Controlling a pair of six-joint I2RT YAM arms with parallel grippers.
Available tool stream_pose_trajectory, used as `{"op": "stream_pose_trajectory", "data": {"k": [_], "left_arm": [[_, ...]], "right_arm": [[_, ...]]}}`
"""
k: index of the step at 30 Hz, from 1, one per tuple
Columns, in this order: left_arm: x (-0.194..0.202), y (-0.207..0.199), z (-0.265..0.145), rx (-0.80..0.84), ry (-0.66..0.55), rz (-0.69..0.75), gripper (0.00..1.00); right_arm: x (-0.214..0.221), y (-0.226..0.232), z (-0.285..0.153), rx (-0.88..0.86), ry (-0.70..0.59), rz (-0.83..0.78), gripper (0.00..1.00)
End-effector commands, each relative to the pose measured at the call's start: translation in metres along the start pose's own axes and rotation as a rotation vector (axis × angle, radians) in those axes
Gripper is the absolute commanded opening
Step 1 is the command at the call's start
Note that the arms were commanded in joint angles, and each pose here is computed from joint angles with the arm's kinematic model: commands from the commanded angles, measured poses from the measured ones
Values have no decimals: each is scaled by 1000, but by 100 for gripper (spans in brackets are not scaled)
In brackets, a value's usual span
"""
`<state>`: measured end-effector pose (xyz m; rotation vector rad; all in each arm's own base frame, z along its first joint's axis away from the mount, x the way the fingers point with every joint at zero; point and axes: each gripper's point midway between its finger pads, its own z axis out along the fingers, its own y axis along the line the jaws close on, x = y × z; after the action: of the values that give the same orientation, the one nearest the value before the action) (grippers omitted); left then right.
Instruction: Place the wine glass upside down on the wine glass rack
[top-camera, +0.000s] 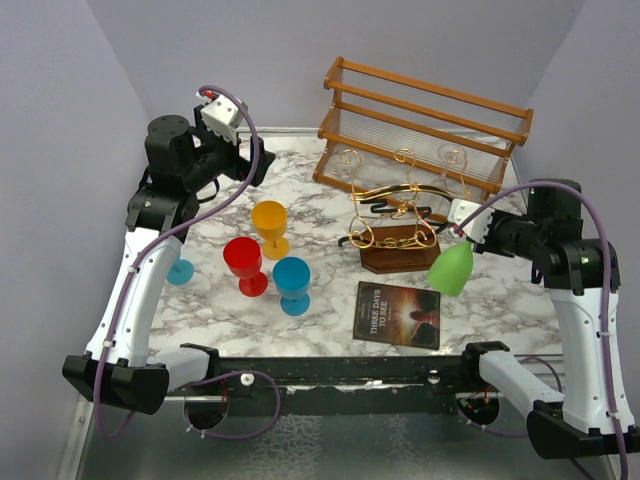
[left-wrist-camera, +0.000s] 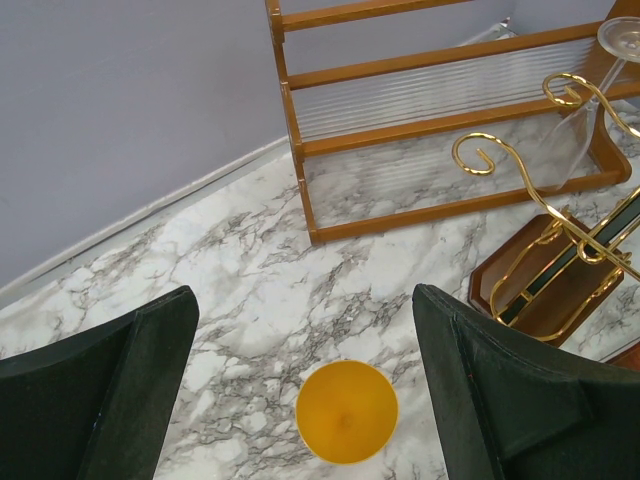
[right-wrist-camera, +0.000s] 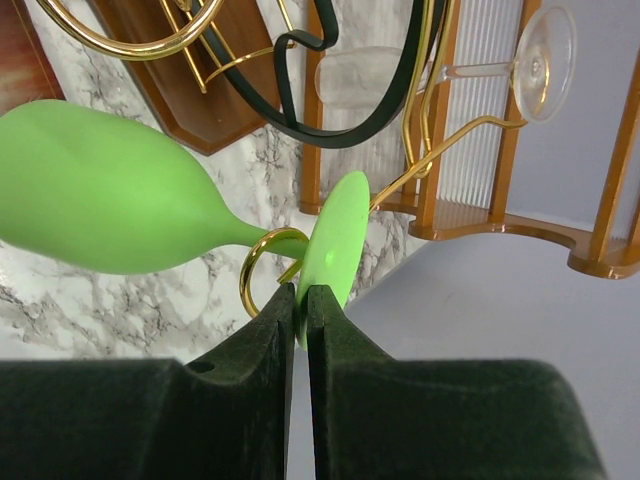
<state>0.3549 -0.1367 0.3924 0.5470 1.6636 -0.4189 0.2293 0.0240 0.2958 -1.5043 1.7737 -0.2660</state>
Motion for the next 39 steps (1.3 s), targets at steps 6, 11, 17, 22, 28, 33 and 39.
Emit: {"op": "stream_pose_trajectory", "data": {"k": [6, 11, 17, 22, 28, 33, 39], "left_arm": [[-7, 0, -2, 9, -30, 37, 91], [-4, 1, -3, 2, -23, 47, 91], [-2, 3, -4, -6, -17, 57, 91], [3, 6, -6, -24, 4, 67, 91], [19, 12, -11, -64, 65, 77, 91], [40, 29, -18, -166, 139, 68, 91], [78, 63, -41, -247, 217, -64, 91]], "right_arm": [[-6, 15, 4, -25, -51, 22, 15], [-9, 22, 4, -42, -74, 32, 20], [-7, 25, 7, -51, -73, 44, 22], [-8, 26, 5, -52, -79, 54, 26], [-16, 28, 1, -55, -114, 63, 35], [-38, 24, -13, -55, -202, 70, 47], [-78, 6, -38, -19, -362, 111, 71]]}}
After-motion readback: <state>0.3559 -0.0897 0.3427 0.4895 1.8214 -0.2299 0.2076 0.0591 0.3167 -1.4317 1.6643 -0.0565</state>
